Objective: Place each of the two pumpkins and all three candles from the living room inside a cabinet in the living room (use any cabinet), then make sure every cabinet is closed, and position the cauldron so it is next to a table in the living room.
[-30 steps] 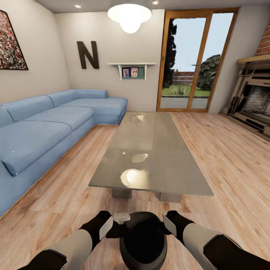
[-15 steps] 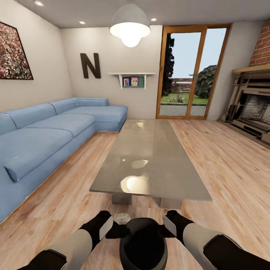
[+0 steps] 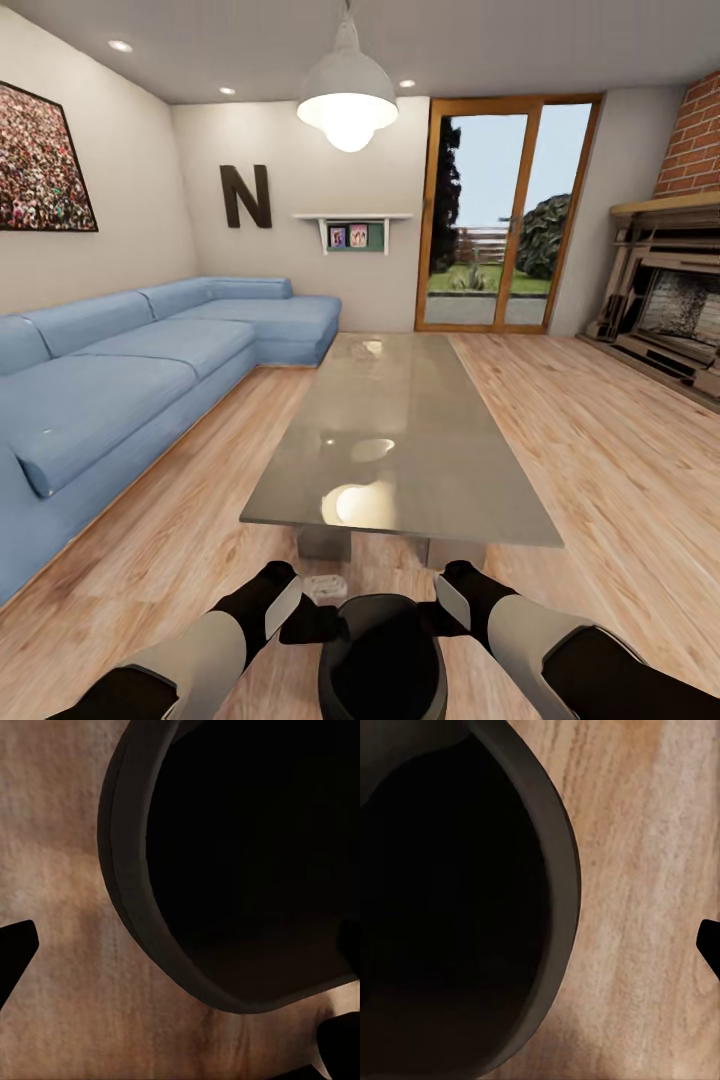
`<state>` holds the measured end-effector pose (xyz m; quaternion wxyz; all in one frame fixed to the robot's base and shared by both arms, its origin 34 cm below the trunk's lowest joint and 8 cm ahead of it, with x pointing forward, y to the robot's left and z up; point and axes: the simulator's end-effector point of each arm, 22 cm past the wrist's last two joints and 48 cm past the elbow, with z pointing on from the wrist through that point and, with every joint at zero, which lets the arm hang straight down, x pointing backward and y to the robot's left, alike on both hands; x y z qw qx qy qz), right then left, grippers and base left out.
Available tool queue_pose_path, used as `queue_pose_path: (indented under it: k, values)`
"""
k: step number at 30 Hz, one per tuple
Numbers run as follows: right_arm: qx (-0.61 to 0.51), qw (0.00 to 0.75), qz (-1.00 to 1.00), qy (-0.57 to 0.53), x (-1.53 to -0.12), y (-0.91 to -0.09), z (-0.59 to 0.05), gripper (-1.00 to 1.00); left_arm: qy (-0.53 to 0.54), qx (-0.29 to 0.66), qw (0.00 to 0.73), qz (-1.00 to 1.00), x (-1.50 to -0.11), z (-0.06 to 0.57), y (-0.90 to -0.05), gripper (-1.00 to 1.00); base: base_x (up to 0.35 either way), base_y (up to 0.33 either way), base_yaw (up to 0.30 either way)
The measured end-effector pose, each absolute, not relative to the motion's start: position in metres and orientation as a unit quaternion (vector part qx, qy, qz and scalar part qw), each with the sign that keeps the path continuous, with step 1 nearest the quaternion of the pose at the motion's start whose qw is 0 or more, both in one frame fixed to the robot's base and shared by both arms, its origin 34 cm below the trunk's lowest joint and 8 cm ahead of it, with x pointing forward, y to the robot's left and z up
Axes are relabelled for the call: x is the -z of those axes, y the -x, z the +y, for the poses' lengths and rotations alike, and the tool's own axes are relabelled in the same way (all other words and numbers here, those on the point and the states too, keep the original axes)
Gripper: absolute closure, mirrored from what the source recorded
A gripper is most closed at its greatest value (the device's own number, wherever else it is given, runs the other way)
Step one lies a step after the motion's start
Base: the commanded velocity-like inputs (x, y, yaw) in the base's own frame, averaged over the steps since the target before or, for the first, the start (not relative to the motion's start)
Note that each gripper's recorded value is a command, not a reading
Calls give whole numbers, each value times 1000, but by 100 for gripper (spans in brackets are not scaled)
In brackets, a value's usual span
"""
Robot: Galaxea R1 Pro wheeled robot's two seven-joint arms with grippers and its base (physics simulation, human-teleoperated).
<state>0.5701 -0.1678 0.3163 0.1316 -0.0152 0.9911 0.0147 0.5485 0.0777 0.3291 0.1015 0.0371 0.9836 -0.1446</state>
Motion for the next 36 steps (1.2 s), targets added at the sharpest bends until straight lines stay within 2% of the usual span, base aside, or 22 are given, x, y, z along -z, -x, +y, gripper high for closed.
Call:
queue_pose_path:
  k: [7,30,36]
  values:
    - [-15,131,991,15,-316,-570,-168,-100,-37,144,101,984,-329,78,-549,-100,-85,0,0]
    - [-15,131,991,16,-316,-570,-168,-100,-37,143,101,984,-329,78,-549,-100,-302,0,0]
    - [-15,132,991,16,-316,-570,-168,-100,-37,143,102,984,-329,78,-549,-100,-140,0,0]
